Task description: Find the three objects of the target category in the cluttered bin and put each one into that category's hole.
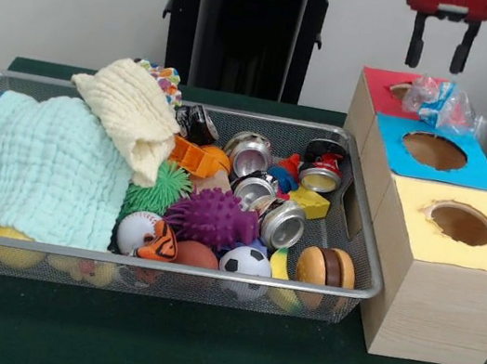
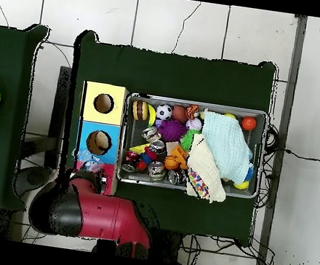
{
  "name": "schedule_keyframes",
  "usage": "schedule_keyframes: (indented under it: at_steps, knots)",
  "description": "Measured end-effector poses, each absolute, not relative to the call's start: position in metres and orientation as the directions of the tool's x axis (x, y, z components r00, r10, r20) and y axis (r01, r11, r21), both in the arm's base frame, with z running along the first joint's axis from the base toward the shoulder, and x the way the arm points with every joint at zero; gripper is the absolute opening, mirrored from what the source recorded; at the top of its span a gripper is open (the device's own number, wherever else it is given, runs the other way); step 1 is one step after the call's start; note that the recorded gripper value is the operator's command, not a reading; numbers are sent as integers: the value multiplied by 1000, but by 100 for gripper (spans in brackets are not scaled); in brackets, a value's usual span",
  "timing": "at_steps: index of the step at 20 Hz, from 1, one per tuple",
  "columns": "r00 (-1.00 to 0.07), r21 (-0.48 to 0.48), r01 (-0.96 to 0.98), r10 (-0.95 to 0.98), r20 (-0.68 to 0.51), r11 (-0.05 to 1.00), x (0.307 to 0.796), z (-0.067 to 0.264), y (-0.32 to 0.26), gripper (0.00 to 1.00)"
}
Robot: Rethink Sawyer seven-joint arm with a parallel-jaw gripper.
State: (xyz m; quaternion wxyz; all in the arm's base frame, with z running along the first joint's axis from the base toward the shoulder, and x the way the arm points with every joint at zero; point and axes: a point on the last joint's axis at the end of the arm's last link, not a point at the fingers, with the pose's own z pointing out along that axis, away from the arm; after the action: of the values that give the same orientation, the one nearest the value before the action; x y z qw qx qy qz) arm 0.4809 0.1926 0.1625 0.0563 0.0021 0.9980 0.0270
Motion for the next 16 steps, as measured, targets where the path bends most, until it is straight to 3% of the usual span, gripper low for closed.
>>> schedule_keyframes:
  at_steps: [4,12,16]
  knots:
    - [-991,98,34,45,-122,995,491,175,179,100]
    - [-972,148,47,79,-220,988,515,153,174,100]
    - [-981,156,28,57,-186,987,505,138,188,100]
